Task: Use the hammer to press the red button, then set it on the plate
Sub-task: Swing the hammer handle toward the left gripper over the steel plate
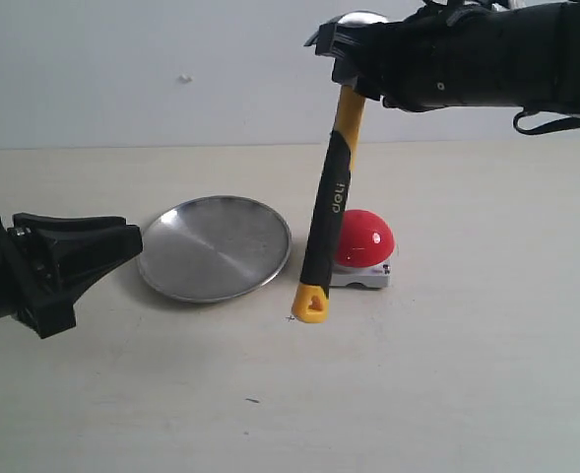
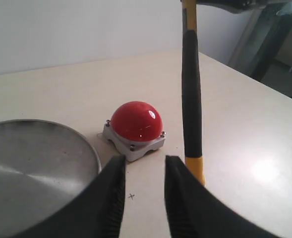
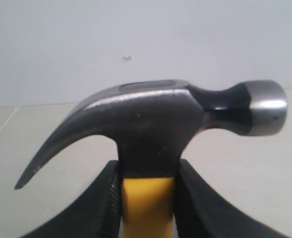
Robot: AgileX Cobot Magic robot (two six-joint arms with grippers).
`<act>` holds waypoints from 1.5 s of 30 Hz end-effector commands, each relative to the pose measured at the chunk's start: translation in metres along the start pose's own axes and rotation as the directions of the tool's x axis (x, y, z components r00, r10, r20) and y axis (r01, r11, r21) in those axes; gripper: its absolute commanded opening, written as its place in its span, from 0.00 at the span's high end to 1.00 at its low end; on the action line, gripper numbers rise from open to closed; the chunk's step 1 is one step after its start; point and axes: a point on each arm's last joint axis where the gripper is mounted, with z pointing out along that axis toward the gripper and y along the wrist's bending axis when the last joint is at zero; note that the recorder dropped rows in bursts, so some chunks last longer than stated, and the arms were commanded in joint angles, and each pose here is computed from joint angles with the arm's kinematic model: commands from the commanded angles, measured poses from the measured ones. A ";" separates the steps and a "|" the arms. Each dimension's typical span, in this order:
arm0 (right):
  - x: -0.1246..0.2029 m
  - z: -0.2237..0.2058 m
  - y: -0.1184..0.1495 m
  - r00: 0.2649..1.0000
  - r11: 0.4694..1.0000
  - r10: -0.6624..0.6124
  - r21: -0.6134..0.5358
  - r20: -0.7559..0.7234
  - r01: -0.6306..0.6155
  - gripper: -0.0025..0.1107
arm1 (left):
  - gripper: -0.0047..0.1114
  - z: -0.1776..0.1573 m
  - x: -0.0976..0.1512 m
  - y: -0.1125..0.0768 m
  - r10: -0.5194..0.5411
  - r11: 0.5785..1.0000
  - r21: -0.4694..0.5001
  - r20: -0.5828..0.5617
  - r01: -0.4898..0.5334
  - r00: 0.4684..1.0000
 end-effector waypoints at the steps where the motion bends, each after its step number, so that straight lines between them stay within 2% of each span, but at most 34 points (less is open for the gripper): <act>1: -0.007 -0.005 0.002 0.998 0.998 -0.062 0.012 0.026 0.062 0.98 | 0.70 0.001 -0.003 -0.002 0.018 1.000 0.024 0.021 -0.018 1.000; 10: -0.007 -0.005 0.000 0.981 0.981 -0.191 0.032 0.020 0.190 0.98 | 0.70 0.001 -0.002 -0.003 0.021 0.999 0.029 0.016 -0.022 1.000; 13: -0.004 -0.004 0.002 0.978 0.978 -0.210 0.008 0.008 0.210 0.98 | 0.70 0.001 -0.002 -0.003 0.021 0.999 0.031 0.015 -0.022 1.000; 16: -0.004 -0.004 0.002 0.987 0.987 -0.159 0.009 0.005 0.159 0.98 | 0.70 0.001 -0.002 -0.003 0.021 0.999 0.031 0.015 -0.022 1.000; 19: -0.003 -0.004 0.002 0.987 0.987 -0.163 0.000 -0.012 0.163 0.98 | 0.70 0.001 -0.002 -0.003 0.022 0.999 0.032 0.014 -0.023 1.000; 23: 0.007 0.000 0.003 0.964 0.968 -0.248 -0.045 -0.092 0.245 0.98 | 0.70 0.001 -0.002 -0.003 0.022 0.999 0.032 0.014 -0.023 1.000; 28: 0.008 0.004 -0.008 0.961 0.990 -0.142 -0.016 -0.237 0.142 0.98 | 0.70 0.001 -0.002 -0.003 0.005 0.999 0.033 0.012 -0.006 1.000; 30: 0.001 0.003 -0.010 0.964 0.994 -0.096 0.024 -0.248 0.105 0.98 | 0.70 0.001 -0.001 -0.003 0.006 0.999 0.031 0.007 -0.006 1.000; 34: -0.009 0.001 -0.007 0.984 0.996 0.080 0.053 -0.162 -0.072 0.98 | 0.69 0.001 0.000 -0.001 0.011 1.000 0.015 -0.009 -0.011 1.000; 38: -0.007 0.006 -0.009 0.964 0.970 0.242 0.054 -0.108 -0.238 0.98 | 0.57 0.001 0.000 0.000 0.037 0.999 0.003 -0.007 -0.037 0.999; 41: 0.000 0.009 -0.007 0.958 0.958 0.282 0.062 -0.060 -0.278 0.98 | 0.48 0.001 0.000 0.000 0.094 0.996 0.003 -0.008 -0.094 0.996; 45: 0.007 0.011 0.002 0.958 0.956 0.287 0.063 0.003 -0.287 0.98 | 0.47 0.002 -0.002 0.002 0.211 0.977 -0.019 0.008 -0.211 0.977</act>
